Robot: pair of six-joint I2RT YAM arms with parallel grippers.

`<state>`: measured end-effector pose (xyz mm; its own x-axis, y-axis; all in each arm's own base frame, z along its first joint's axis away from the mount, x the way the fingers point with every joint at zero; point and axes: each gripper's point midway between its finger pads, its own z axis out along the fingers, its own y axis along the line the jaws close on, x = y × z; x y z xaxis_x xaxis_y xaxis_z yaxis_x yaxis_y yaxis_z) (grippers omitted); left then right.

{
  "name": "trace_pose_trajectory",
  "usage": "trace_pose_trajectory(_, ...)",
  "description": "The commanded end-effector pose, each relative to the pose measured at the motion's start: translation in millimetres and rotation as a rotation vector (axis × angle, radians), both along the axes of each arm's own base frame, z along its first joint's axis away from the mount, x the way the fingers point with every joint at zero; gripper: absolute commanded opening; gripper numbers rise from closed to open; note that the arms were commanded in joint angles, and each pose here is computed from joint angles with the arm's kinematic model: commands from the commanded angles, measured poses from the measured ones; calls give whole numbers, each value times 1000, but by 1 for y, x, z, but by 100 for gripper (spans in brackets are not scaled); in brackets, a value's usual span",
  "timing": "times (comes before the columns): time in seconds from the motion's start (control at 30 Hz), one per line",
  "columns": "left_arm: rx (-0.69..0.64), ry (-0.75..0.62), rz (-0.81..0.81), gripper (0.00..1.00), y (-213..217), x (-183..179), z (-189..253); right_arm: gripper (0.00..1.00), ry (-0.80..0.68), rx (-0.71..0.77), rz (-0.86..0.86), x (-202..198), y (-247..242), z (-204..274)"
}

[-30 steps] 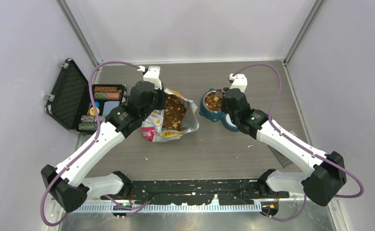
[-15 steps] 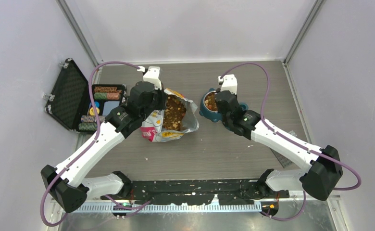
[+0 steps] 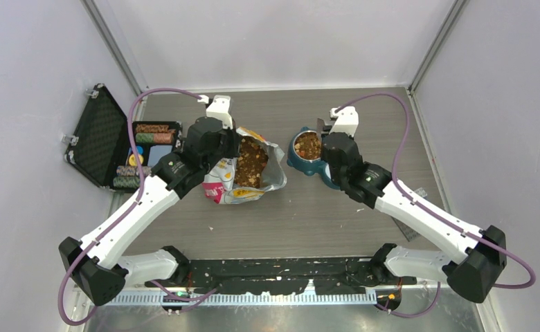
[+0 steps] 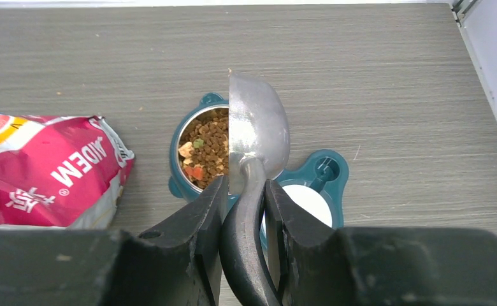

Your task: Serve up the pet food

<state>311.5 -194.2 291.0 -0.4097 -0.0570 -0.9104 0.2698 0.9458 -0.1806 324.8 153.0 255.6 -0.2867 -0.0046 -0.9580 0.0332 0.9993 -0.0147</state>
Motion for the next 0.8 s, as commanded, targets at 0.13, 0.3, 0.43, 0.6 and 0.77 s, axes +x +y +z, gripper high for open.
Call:
trace_pose_trajectory(0.13,-48,-83,13,0,6,1,27,5,-84,130,-12,0,1,21)
trace_pose_trajectory(0.3,-49,-82,8,0,5,1,27,5,-26,183,-4,-1,2,7)
trace_pose_trajectory(0.43,-47,-80,7,0,5,0,26,5,-32,382,-4,5,-13,4)
trace_pose_trajectory(0.6,-49,-82,2,0,4,0,25,5,-107,673,2,-1,-33,22)
trace_pose_trajectory(0.77,-42,-73,0,0,1,3,22,5,-244,775,-127,-12,-76,29)
